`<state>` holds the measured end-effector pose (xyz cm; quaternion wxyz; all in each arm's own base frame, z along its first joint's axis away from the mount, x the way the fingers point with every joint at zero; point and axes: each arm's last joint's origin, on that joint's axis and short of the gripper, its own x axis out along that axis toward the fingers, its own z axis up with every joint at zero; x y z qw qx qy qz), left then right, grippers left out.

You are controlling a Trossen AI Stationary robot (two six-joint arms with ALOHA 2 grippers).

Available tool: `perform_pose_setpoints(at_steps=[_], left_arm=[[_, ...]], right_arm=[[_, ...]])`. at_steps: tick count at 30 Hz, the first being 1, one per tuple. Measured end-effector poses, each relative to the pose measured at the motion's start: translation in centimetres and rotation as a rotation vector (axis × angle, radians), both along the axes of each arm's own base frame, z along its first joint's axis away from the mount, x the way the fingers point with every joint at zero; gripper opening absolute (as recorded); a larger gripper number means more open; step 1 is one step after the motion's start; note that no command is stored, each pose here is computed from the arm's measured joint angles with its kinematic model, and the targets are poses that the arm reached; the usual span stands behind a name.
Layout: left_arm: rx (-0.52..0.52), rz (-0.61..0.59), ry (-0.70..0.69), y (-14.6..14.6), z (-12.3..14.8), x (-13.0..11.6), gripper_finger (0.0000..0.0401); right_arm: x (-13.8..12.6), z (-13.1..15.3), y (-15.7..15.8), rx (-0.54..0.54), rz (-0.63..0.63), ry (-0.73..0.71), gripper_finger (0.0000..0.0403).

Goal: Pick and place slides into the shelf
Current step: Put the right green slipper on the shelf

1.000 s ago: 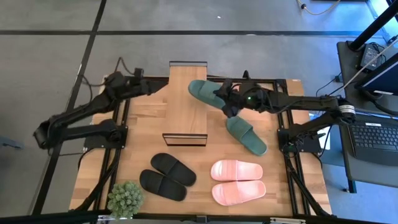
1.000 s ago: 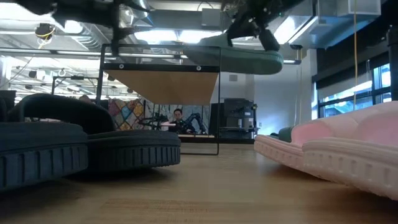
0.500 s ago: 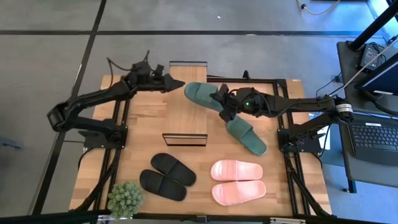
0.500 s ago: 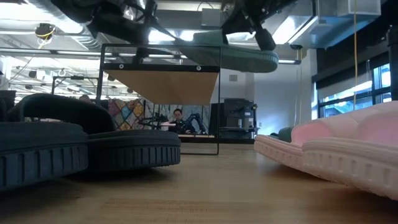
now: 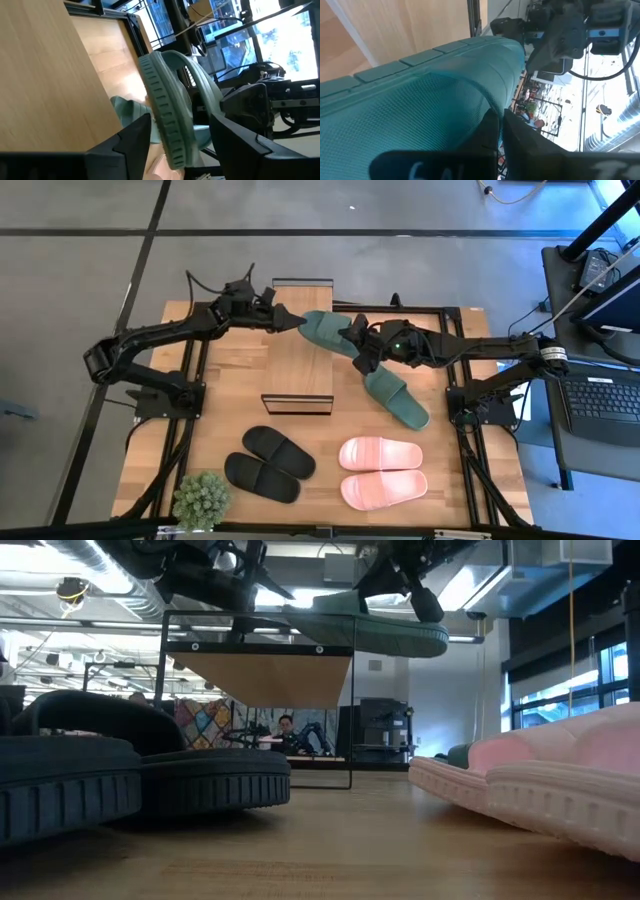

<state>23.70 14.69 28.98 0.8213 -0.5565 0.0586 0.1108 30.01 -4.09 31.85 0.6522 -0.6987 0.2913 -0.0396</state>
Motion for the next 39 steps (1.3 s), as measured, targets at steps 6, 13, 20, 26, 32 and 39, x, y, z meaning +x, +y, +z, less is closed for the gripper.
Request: perform_pose_setpoints(at_steps=[6,13,20,26,32,39], left_arm=[[0.025,-0.009,0.011,0.0,-0.1,0.0,0.0157],[0.052,-0.013,0.016,0.0,-0.1,0.0,0.0081],[0.118,-0.028,0.024,0.0,-0.1,0.0,0.0051],[0.177,-0.043,0.027,0.0,-0.1,0.0,0.0045],[0.174,-0.059,0.012,0.4,0.0,-0.3,0.004],[0.169,-0.02,0.0,1.5,0.2,-1.0,0.0038]], right_arm=[[0.0,0.0,0.0,0.002,0.0,-0.002,0.0009],[0.0,0.0,0.0,0.003,0.0,-0.004,0.0009],[0.0,0.1,0.0,0.007,-0.001,-0.012,0.0009],[0.0,0.1,0.0,0.086,-0.031,-0.059,0.0052],[0.1,0.3,0.0,0.109,-0.066,-0.103,0.0102],[0.0,1.3,-0.4,0.131,-0.21,-0.249,0.0159]])
